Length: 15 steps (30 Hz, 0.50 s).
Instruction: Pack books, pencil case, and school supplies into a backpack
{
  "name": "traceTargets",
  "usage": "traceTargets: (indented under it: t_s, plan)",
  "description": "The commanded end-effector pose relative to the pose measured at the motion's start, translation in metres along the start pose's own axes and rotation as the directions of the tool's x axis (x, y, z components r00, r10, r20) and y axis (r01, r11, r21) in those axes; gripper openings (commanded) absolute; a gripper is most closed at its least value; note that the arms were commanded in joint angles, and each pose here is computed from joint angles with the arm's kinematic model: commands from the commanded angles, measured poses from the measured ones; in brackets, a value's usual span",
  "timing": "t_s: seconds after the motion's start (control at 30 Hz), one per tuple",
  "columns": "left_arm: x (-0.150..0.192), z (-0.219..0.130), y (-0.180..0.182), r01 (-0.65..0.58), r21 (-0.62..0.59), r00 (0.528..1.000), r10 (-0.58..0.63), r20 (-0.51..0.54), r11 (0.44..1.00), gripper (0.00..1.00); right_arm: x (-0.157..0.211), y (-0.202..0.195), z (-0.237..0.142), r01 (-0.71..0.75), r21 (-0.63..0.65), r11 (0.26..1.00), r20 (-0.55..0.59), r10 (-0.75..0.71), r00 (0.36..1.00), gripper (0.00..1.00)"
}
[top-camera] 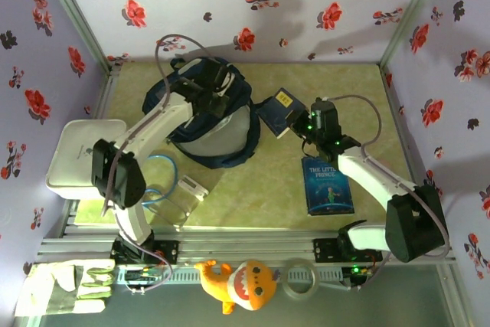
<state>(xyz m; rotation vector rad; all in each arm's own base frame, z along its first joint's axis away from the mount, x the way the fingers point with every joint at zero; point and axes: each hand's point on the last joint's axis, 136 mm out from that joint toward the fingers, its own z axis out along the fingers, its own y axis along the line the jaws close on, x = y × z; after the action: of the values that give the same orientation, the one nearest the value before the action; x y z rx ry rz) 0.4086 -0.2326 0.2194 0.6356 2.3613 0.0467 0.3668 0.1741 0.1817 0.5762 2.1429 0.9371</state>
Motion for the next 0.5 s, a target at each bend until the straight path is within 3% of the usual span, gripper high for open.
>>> traceTargets:
  t_s: [0.0,0.13,0.47]
  plan:
    - [-0.050,-0.041,0.006,0.089,0.034,0.967,-0.095,0.235,0.995,0.00,-0.006,0.030,-0.007,0.035,-0.145,0.989,0.017,-0.033,0.999,0.03]
    - [-0.064,-0.054,0.005,0.115,0.066,0.942,-0.130,0.309,0.991,0.00,0.004,0.043,-0.006,0.028,-0.228,0.973,-0.018,-0.033,0.999,0.03]
    - [-0.071,-0.056,0.001,0.142,0.106,0.933,-0.169,0.318,0.984,0.00,0.047,0.060,0.014,0.004,-0.288,0.958,-0.120,-0.041,0.992,0.03]
